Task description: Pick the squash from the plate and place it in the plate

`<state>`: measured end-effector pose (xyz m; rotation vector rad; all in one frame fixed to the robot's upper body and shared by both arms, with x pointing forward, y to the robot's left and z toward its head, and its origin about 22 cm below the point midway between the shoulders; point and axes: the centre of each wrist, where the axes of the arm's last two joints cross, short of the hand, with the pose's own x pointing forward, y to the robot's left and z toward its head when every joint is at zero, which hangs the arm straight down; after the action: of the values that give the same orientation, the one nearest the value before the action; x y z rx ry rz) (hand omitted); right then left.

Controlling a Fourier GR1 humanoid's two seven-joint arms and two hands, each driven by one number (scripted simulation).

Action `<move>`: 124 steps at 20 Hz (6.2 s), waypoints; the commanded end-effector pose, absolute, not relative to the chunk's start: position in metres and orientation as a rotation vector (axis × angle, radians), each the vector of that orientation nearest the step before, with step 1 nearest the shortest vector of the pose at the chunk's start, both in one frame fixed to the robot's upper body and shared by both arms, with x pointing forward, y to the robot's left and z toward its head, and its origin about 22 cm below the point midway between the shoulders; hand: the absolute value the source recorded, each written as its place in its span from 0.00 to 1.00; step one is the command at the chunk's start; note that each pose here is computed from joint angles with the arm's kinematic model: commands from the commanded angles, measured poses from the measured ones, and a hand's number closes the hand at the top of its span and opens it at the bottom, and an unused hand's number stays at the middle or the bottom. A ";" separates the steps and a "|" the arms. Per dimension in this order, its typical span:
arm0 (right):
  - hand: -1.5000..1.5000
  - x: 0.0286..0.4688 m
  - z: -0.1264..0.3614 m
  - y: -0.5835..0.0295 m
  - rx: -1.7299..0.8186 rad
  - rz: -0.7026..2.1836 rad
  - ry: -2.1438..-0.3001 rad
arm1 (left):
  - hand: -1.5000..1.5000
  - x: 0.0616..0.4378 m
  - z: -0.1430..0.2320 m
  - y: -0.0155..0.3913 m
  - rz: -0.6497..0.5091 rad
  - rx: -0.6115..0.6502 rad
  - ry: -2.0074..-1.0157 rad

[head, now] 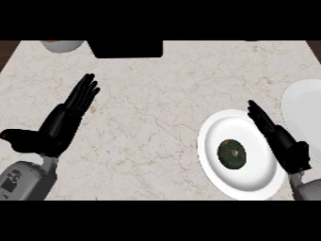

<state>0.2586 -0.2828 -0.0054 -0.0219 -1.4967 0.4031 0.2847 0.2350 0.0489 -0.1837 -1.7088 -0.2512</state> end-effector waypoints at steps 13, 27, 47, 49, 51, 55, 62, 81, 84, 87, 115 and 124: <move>0.00 0.303 0.037 -0.362 -0.376 0.626 -0.786 | 0.50 0.292 0.082 0.250 -0.495 -0.041 -1.781; 0.00 0.380 0.106 -0.264 -0.172 0.697 -0.422 | 0.50 0.273 0.073 0.257 -0.470 0.012 -1.763; 0.00 0.410 0.112 -0.318 -0.096 0.685 -0.220 | 0.50 0.273 0.085 0.259 -0.465 0.014 -1.764; 0.00 0.411 0.101 -0.309 -0.085 0.693 -0.200 | 0.50 0.280 0.085 0.269 -0.462 -0.003 -1.758; 0.00 0.403 0.095 -0.307 -0.076 0.732 -0.188 | 0.50 0.271 0.068 0.264 -0.438 0.013 -1.753; 0.00 0.401 0.078 -0.298 -0.040 0.762 -0.169 | 0.50 0.277 0.077 0.266 -0.471 0.024 -1.767; 0.00 0.385 0.042 -0.269 0.004 0.812 -0.119 | 0.50 0.278 0.075 0.262 -0.453 0.028 -1.773; 0.00 0.348 -0.002 -0.235 0.099 0.883 -0.046 | 0.50 0.279 0.074 0.250 -0.457 0.028 -1.778; 0.00 0.340 0.005 -0.254 0.100 0.919 -0.076 | 0.50 0.287 0.092 0.274 -0.460 0.044 -1.780; 1.00 0.337 -0.003 -0.213 0.126 0.994 -0.190 | 0.50 0.282 0.098 0.258 -0.464 0.020 -1.773; 1.00 0.442 0.127 -0.105 -1.472 0.375 -0.553 | 0.50 0.290 0.077 0.250 -0.496 -0.026 -1.772; 1.00 0.463 0.150 -0.111 -1.654 0.253 -0.562 | 0.50 0.285 0.082 0.265 -0.462 0.021 -1.780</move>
<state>0.4577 -0.1187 0.1396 -1.5760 -0.6751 0.5408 0.2851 0.2599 0.0780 0.0047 -1.7690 -0.4684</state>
